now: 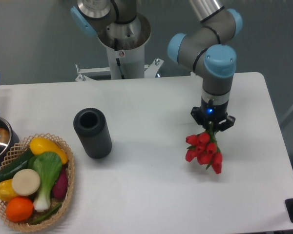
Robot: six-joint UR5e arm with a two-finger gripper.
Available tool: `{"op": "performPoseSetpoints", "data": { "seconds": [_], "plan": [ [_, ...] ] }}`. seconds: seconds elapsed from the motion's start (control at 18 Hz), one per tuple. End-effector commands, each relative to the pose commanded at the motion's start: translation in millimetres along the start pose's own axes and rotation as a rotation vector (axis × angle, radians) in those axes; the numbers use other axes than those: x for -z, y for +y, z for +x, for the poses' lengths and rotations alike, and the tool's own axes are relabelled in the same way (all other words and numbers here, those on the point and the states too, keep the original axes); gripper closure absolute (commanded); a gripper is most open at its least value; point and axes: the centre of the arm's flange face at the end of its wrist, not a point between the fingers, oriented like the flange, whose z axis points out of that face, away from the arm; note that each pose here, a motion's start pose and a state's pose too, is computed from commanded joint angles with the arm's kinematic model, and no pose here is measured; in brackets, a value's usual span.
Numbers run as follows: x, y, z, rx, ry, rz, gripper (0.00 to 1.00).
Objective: Pick up the flowers from the table
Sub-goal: 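Close the gripper on the tulip stems and lift the bouquet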
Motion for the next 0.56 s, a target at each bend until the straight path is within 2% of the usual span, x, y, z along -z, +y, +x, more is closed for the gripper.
{"op": "performPoseSetpoints", "data": {
  "seconds": [0.17, 0.39, 0.56],
  "plan": [
    [29.4, -12.4, -22.8, -0.008, -0.001, -0.003, 1.0],
    [67.1, -22.2, -47.3, -0.004, 0.043, -0.023, 1.0],
    [81.0, -11.7, -59.3, 0.01, 0.053, -0.032, 1.0]
  ]
}}
